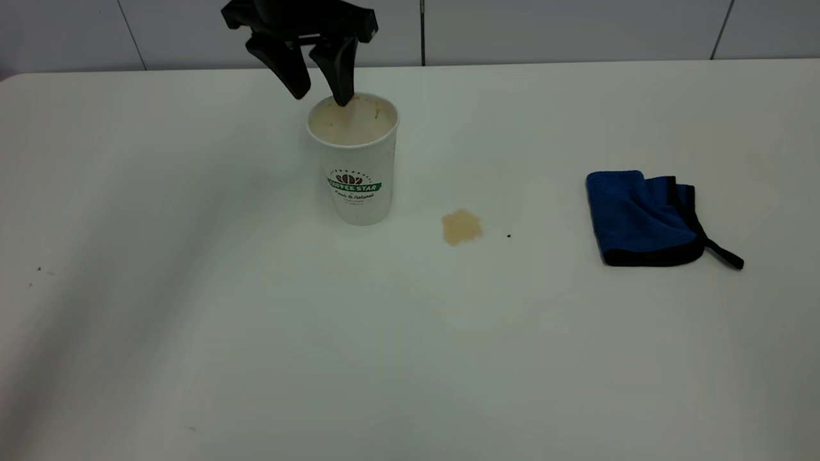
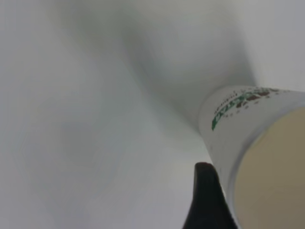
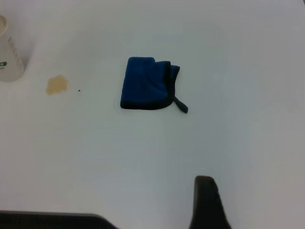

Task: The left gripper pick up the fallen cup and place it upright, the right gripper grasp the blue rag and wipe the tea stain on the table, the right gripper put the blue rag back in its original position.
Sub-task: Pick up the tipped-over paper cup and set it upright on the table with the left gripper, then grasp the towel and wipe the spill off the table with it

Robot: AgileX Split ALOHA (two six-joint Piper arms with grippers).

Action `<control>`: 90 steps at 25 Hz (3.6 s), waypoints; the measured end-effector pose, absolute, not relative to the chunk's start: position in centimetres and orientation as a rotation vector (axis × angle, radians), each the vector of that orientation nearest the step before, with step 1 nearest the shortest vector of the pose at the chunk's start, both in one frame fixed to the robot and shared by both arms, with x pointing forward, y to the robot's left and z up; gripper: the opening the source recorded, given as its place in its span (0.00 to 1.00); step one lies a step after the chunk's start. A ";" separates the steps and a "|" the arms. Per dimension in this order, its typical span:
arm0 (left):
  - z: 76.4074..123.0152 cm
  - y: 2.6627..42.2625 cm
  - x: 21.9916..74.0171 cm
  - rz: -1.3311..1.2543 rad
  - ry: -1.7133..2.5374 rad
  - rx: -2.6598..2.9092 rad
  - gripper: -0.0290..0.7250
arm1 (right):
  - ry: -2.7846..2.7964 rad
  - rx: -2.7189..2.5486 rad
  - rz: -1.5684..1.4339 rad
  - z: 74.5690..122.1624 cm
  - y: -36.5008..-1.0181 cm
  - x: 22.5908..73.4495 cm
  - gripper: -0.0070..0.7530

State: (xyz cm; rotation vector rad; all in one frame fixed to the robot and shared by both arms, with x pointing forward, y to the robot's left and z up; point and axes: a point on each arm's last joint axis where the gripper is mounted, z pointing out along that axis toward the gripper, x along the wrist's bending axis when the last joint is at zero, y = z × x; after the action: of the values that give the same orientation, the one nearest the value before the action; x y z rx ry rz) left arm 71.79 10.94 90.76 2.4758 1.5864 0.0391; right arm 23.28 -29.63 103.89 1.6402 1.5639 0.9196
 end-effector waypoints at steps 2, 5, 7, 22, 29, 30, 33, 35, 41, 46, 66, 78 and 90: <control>92.5 11.0 71.6 0.036 1.582 2.479 0.75 | 1.564 1.640 0.920 103.9 -29.6 23.3 0.71; 96.3 11.2 71.0 0.051 1.575 2.466 0.75 | 1.564 1.640 0.920 103.9 -29.6 23.3 0.71; 99.1 11.4 70.5 0.078 1.580 2.425 0.75 | 1.564 1.640 0.920 103.9 -29.6 23.3 0.71; 121.4 14.1 60.7 0.385 1.395 2.024 0.69 | 1.564 1.640 0.920 103.9 -29.6 23.3 0.71; 123.2 17.8 52.9 0.454 1.443 2.058 0.69 | 1.564 1.640 0.920 103.9 -29.6 23.3 0.71; 122.7 18.4 51.7 0.461 1.465 2.080 0.69 | 1.564 1.640 0.920 103.9 -29.6 23.3 0.71; 118.8 20.1 48.9 0.434 1.552 2.201 0.69 | 1.564 1.640 0.920 103.9 -29.6 23.3 0.71; 115.8 21.1 47.2 0.407 1.611 2.293 0.69 | 1.564 1.640 0.920 103.9 -29.6 23.3 0.71; 109.5 23.8 41.0 0.301 1.699 2.441 0.69 | 1.564 1.640 0.920 103.9 -29.6 23.3 0.71; 105.9 26.0 35.8 0.266 1.722 2.474 0.69 | 1.564 1.640 0.920 103.9 -29.6 23.3 0.71; 103.5 30.4 25.0 0.594 1.438 2.036 0.68 | 1.564 1.640 0.920 103.9 -29.6 23.3 0.71; 103.5 30.5 24.7 0.601 1.432 2.026 0.68 | 1.564 1.640 0.920 103.9 -29.6 23.3 0.71; 103.5 30.7 24.6 0.697 1.684 1.869 0.68 | 1.564 1.640 0.920 103.9 -29.6 23.3 0.71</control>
State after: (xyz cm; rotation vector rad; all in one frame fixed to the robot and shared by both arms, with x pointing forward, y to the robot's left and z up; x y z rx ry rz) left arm 24.61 30.66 103.48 1.8695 1.6843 0.6969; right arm 23.28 -29.63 103.89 1.6402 1.5639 0.9196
